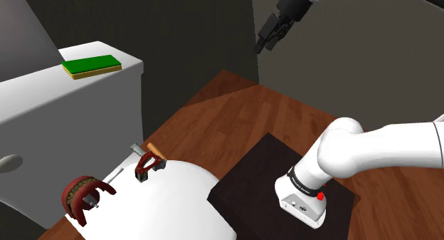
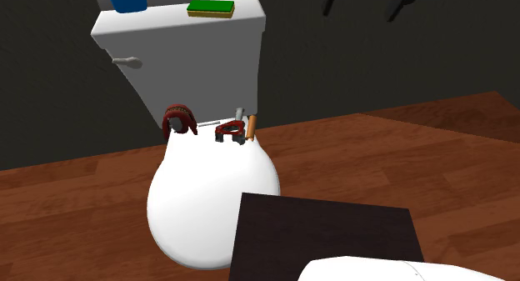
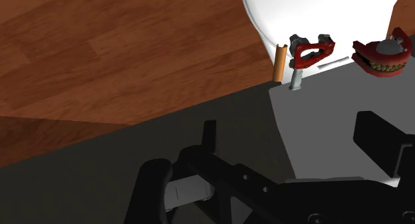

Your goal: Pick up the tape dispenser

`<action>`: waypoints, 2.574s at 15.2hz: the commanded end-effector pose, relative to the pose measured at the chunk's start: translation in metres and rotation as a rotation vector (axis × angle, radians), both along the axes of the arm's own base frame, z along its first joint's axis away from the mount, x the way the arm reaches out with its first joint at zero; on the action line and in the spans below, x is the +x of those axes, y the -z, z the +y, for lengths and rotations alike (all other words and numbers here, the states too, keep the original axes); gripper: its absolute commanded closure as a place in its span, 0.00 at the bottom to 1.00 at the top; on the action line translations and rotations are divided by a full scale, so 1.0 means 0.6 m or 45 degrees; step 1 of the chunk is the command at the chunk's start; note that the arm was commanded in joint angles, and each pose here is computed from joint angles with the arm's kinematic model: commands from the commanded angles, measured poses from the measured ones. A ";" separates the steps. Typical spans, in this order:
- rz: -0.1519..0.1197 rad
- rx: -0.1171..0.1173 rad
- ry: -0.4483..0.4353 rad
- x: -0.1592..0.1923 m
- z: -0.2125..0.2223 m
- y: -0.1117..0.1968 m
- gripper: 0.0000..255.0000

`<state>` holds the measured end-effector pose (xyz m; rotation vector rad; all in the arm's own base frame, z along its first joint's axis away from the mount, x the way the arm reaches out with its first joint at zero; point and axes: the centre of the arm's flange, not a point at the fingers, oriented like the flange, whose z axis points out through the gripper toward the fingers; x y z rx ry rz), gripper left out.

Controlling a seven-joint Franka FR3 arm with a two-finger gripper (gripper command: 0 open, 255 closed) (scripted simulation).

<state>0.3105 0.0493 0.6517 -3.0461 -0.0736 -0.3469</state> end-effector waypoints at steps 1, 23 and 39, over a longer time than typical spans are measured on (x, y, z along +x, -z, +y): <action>0.000 0.000 0.000 0.000 0.000 0.000 0.00; 0.213 0.053 0.138 0.245 0.195 0.384 0.00; 0.367 0.092 0.238 0.394 0.333 0.681 0.00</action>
